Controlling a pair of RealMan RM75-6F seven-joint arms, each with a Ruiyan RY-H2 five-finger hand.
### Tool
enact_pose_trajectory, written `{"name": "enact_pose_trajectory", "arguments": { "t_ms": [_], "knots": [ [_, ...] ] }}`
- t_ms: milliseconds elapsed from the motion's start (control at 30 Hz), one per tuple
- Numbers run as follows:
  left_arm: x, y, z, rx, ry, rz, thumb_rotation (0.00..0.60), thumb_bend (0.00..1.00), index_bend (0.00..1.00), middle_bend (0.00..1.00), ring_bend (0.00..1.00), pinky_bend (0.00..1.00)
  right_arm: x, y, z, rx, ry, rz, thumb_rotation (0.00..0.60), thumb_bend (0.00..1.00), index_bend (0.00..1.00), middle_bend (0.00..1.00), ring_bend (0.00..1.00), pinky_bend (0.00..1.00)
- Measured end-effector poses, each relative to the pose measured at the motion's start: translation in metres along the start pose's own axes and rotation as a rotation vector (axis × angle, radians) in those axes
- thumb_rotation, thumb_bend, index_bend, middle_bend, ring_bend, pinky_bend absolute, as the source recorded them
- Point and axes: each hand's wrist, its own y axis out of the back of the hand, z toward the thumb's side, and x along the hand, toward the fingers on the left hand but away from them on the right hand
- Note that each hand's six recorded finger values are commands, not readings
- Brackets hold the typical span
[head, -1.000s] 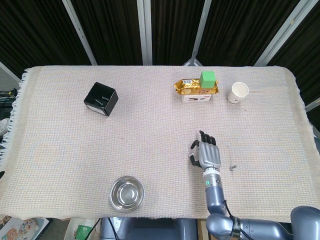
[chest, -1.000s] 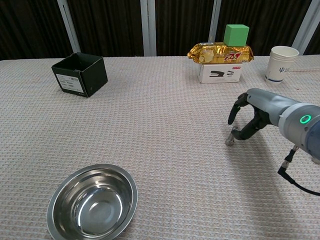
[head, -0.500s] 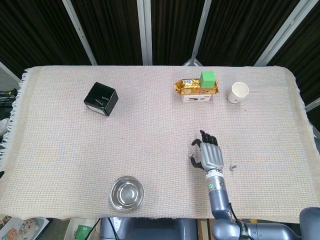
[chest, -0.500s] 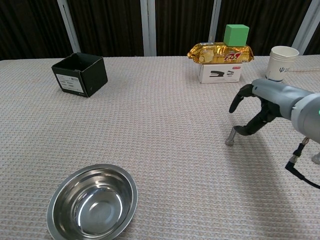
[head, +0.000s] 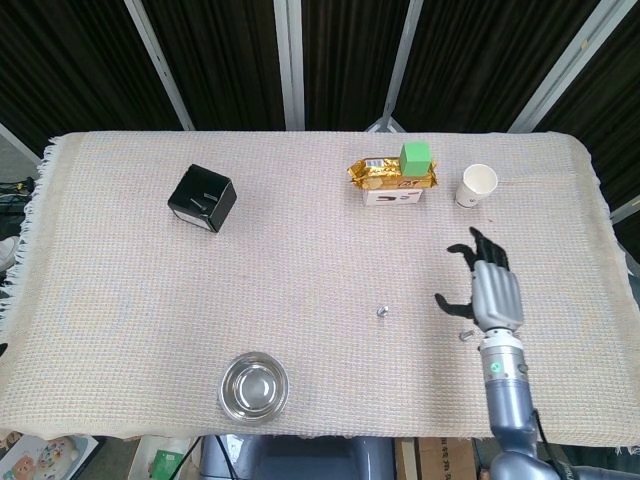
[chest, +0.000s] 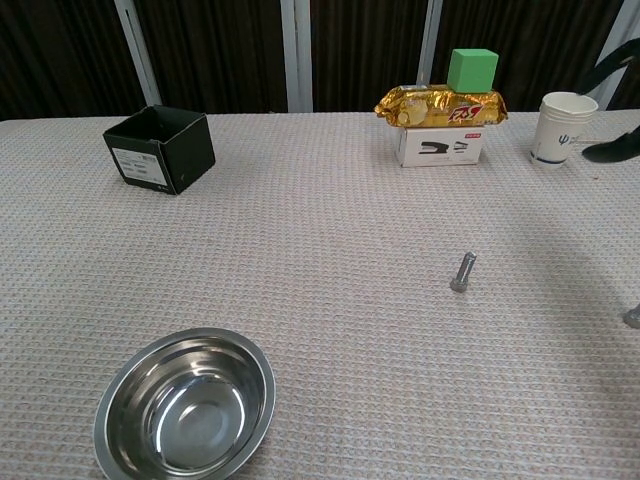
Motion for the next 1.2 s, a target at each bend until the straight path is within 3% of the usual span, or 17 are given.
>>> {"name": "enact_pose_trajectory", "arguments": {
  "t_ms": [200,367,600,833,1067,1200],
  "knots": [
    [0.001,0.0,-0.002,0.004,0.014,0.006,0.6,0.07,0.19,0.11,0.02,0.05,0.017,0.051,-0.031,-0.104,-0.001,-0.052,0.6,0.22,0.29,0.01,0.0,0.0],
    [-0.001,0.001,0.0,0.0,0.004,0.008,0.6,0.07,0.19,0.11,0.02,0.05,0.042,0.073,-0.047,-0.054,0.06,-0.072,0.6,0.22,0.29,0.01,0.0,0.0],
    [-0.004,0.004,-0.001,-0.011,0.002,0.016,0.6,0.07,0.19,0.11,0.02,0.05,0.072,0.071,-0.084,0.116,0.176,-0.127,0.6,0.22,0.24,0.01,0.0,0.0],
    [-0.004,0.004,-0.001,-0.01,-0.003,0.016,0.6,0.07,0.18,0.11,0.02,0.05,0.089,0.045,-0.148,0.269,0.151,-0.113,0.6,0.2,0.16,0.01,0.0,0.0],
    [-0.005,0.004,0.0,-0.013,-0.011,0.019,0.6,0.07,0.18,0.11,0.02,0.05,0.09,0.044,-0.165,0.387,0.128,-0.16,0.6,0.2,0.15,0.01,0.0,0.0],
    [-0.004,0.003,0.0,-0.012,-0.013,0.014,0.6,0.07,0.18,0.11,0.02,0.05,0.091,0.046,-0.166,0.387,0.118,-0.173,0.6,0.2,0.15,0.01,0.0,0.0]
  ]
}}
